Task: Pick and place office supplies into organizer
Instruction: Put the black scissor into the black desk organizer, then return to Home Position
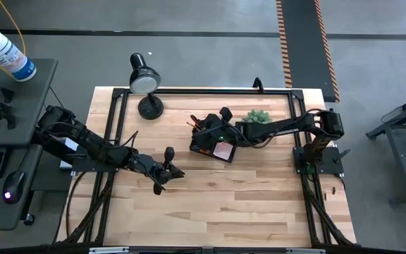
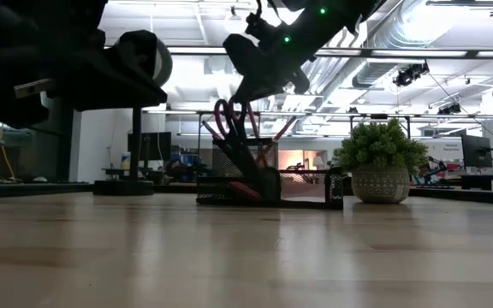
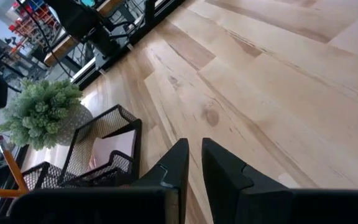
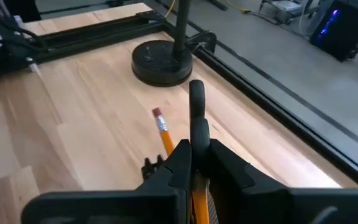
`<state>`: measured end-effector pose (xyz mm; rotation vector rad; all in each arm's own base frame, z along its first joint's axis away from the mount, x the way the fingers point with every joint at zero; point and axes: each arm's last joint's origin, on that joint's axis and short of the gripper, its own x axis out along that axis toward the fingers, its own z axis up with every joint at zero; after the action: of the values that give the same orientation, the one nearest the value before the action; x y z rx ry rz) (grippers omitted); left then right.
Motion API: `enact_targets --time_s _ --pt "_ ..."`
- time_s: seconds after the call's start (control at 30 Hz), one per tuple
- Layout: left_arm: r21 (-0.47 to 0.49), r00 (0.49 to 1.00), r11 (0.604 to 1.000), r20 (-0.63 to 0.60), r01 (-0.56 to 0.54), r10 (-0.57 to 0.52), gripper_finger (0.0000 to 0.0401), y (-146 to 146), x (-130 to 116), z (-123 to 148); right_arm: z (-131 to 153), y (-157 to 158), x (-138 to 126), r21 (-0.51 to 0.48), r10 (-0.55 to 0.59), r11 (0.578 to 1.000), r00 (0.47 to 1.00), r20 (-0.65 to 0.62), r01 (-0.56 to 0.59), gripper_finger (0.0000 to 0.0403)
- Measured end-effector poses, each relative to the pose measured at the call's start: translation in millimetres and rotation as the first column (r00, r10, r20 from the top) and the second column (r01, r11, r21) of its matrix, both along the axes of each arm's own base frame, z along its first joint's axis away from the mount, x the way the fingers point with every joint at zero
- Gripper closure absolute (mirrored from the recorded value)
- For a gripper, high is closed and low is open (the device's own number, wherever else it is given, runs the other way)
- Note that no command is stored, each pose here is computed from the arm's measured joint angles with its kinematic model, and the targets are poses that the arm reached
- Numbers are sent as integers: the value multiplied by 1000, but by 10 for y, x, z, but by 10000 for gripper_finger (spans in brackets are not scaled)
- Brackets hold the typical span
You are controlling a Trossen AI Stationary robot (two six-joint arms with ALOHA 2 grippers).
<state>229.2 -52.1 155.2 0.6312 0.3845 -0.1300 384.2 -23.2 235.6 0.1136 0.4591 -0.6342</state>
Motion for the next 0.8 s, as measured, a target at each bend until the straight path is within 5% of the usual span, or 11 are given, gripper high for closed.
enact_targets --time_s 0.37,0.8 --pt "15 999 999 2 -32 32 373 16 1 0 -13 35 -18 19 76 997 996 -46 -75 275" --pt "18 999 999 37 -31 30 373 13 15 31 435 158 -229 2 145 989 988 43 -145 259"
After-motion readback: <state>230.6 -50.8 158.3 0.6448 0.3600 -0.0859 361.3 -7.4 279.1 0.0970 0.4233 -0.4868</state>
